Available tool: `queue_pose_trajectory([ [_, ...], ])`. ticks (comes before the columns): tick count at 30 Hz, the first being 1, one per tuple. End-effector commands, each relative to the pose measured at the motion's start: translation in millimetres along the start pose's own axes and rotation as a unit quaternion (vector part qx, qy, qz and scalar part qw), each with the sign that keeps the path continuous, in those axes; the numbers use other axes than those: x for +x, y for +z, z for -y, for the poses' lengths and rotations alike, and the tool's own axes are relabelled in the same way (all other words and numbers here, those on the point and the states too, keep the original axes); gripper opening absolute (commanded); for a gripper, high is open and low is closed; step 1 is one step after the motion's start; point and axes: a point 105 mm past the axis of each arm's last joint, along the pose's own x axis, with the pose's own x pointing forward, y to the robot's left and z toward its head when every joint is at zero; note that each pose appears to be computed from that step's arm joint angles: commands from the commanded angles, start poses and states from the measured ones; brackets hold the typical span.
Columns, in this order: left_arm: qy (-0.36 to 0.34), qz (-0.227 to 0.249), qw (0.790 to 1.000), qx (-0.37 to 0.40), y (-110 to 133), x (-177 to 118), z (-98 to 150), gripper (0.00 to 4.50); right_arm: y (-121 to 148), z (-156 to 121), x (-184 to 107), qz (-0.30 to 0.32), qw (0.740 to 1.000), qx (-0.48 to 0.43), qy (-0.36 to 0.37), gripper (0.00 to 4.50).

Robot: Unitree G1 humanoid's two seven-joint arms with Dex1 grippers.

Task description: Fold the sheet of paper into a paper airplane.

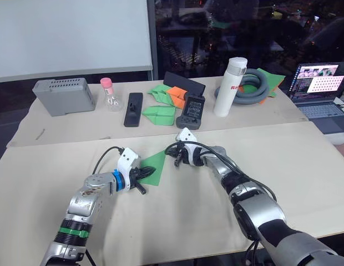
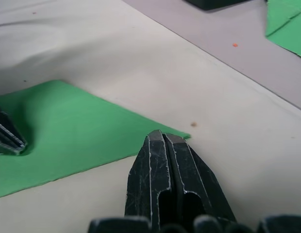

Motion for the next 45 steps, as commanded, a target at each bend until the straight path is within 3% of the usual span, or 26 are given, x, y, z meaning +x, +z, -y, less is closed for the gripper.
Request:
queue_pose_trajectory([
  [1, 0.005, -0.002, 1.0, -0.001, -1.4, -2.7, -0.6, 0.0, -1.4, -4.4, 4.8, -0.004, 1.0, -0.006, 0.005, 0.04],
  [10, 0.014, -0.001, 1.0, 0.0, -0.6, -5.0, -4.2, 0.0, -10.9, -22.0, 6.2, 0.0, 0.999, 0.004, 0.049, 0.04],
  [20, -0.001, -0.005, 1.0, 0.011, 2.2, 0.2, -7.0, 0.0, -24.0, -59.3, -1.9, 0.012, 0.992, 0.015, 0.128, 0.04],
  [30, -0.005, 0.001, 1.0, 0.02, 10.1, 1.2, -10.3, 0.0, -34.1, -91.7, -12.7, 0.01, 0.989, 0.028, 0.148, 0.04],
  [39, -0.019, 0.004, 0.999, 0.026, 16.9, 4.5, -5.4, 0.0, -42.1, -129.0, -27.7, -0.007, 0.976, 0.039, 0.212, 0.04],
  [45, -0.021, 0.006, 0.999, 0.028, 20.5, 6.4, -6.7, 0.0, -46.5, -133.6, -27.0, -0.018, 0.979, 0.053, 0.198, 0.04],
])
